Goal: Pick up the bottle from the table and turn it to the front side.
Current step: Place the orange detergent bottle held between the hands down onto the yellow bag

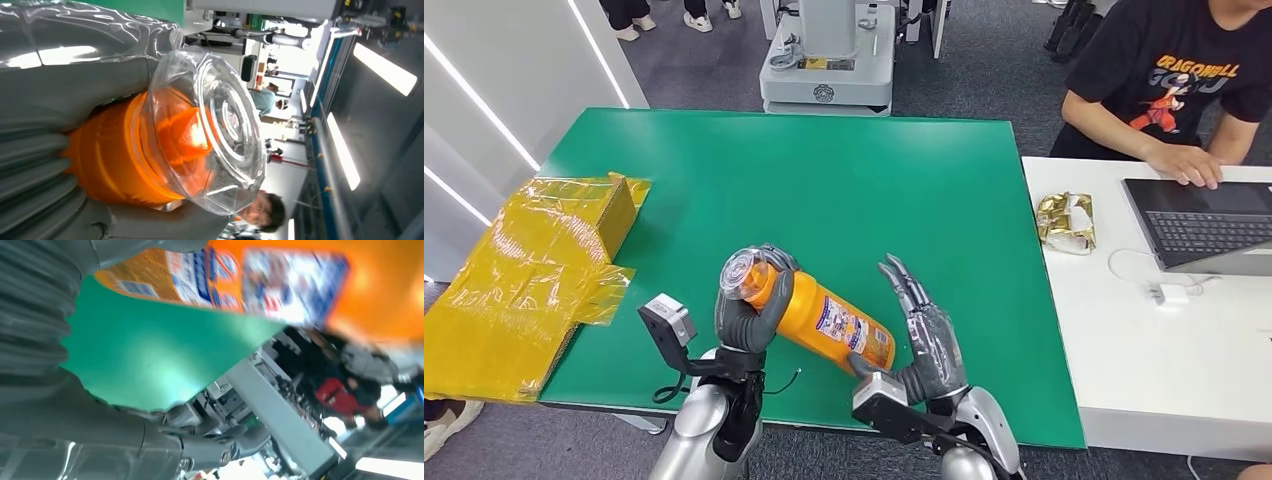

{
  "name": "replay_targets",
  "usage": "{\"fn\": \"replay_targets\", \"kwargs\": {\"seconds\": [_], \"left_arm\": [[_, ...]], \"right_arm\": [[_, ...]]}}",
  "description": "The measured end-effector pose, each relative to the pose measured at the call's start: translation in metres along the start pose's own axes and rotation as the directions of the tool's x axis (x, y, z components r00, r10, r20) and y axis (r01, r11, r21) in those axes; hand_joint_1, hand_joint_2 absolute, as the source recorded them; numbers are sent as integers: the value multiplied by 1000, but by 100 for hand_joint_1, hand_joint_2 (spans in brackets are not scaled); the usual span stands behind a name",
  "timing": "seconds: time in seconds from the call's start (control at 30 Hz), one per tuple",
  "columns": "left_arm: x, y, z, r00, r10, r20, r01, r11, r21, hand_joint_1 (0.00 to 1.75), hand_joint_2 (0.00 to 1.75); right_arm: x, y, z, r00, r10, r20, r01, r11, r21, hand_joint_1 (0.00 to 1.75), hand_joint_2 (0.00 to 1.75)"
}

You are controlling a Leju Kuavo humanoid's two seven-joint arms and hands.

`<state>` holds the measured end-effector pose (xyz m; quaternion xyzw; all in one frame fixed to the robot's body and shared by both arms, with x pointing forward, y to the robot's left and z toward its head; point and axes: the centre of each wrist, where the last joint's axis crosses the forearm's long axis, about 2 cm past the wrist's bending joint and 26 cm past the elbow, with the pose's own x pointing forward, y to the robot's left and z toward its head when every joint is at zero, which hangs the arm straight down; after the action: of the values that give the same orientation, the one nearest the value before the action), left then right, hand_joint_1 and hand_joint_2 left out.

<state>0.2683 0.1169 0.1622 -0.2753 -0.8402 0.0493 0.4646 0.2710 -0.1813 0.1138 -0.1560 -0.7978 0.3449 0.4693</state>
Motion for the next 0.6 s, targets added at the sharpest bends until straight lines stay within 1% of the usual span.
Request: {"fn": "replay_targets", "kwargs": {"seconds": [0.1, 0.23, 0.37, 0.43, 0.5, 0.6], "left_arm": [[0, 0, 0, 1000, 14, -3, -14, 1000, 24, 175, 175], [0, 1, 0, 1000, 21, -7, -20, 999, 50, 175, 175], [1, 3, -1, 1000, 4, 11, -5, 992, 128, 175, 175], [4, 6, -4, 998, -53, 45, 44, 983, 181, 175, 175], [10, 11, -10, 985, -148, 89, 125, 965, 229, 175, 175], [22, 22, -20, 941, -310, 138, 265, 925, 272, 175, 175]], "right_arm": [[6, 0, -3, 999, -33, 13, 34, 997, -74, 0, 175], [14, 0, -5, 997, -66, 32, 69, 989, -128, 0, 175], [27, 3, -2, 992, -103, 78, 117, 974, -196, 0, 175], [36, 5, -1, 986, -125, 108, 147, 965, -219, 0, 175], [43, 8, 0, 978, -153, 140, 183, 955, -235, 0, 175], [51, 10, 0, 967, -170, 188, 215, 943, -254, 0, 175]]}}
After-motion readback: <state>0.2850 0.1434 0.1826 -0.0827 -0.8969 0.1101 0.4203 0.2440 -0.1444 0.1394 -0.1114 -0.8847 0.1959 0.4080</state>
